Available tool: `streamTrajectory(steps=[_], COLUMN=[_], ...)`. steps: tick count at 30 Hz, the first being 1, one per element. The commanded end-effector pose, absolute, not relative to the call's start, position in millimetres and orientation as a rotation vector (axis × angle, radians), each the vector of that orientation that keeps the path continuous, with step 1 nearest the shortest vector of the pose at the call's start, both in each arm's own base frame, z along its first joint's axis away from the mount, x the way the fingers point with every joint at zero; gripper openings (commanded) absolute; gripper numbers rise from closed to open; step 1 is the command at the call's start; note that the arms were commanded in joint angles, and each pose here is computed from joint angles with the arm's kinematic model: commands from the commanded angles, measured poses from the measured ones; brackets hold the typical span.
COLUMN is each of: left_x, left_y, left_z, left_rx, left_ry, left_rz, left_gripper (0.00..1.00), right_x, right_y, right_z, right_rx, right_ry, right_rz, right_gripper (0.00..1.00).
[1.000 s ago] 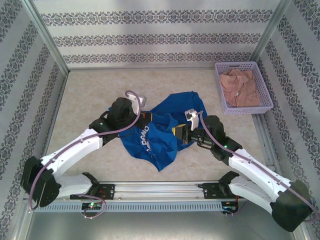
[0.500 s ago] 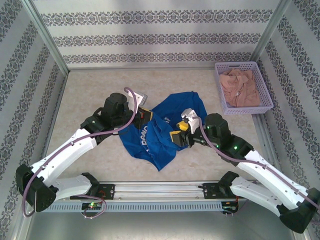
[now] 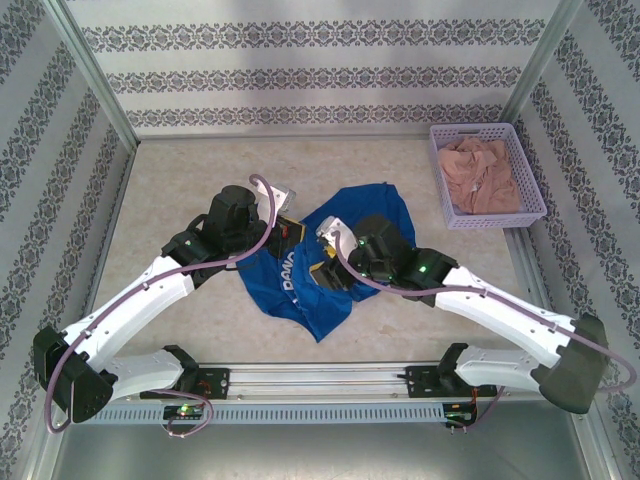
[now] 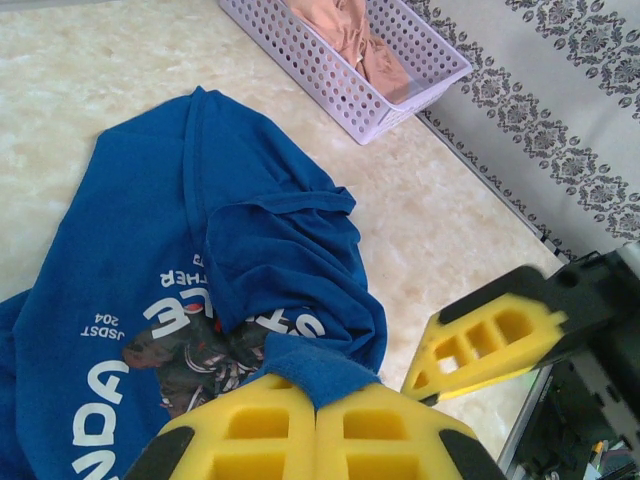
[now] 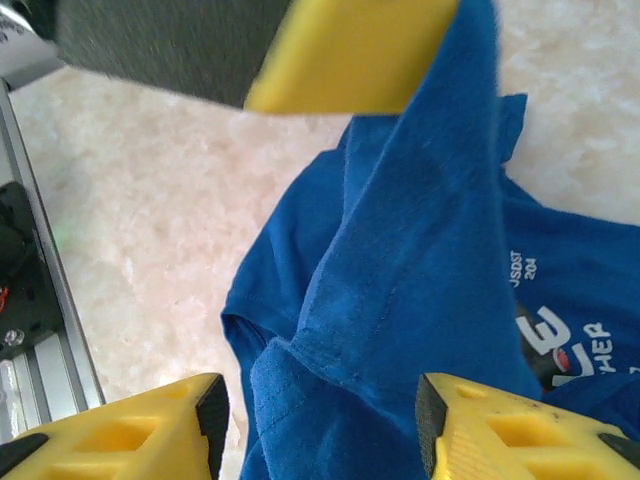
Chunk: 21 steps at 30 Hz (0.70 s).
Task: Fold the inside-out t-shirt
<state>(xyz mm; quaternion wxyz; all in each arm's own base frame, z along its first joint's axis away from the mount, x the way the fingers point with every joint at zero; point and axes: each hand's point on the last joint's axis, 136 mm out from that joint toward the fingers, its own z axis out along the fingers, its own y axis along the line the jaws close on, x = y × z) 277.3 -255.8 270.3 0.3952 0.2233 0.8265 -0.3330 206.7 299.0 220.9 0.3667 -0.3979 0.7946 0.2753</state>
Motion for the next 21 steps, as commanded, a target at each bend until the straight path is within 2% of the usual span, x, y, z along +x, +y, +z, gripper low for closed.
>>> streamTrajectory(steps=[1,15,17,21], left_x=[275,274,274,274], left_y=[-254,-254,-254,-253], left_z=[282,280,281,281], left_rx=[0.584,0.584,0.585,0.581], left_ry=[2.072,2.077,2.075,2.075], left_rz=[-0.842,-0.848,-0.849,-0.843], left_gripper=[0.00,0.00,0.00,0.00], right_x=[212,246,248,250], right_y=[309,316,316,316], right_z=[231,222,219,220], right_rx=[-1.034,-0.921,-0.913,-0.903], right_ry=[1.997,2.039,2.046,2.038], right_rz=[0.687,0.540,0.528,0.522], right_gripper=[0.53,0.48,0.43,0.21])
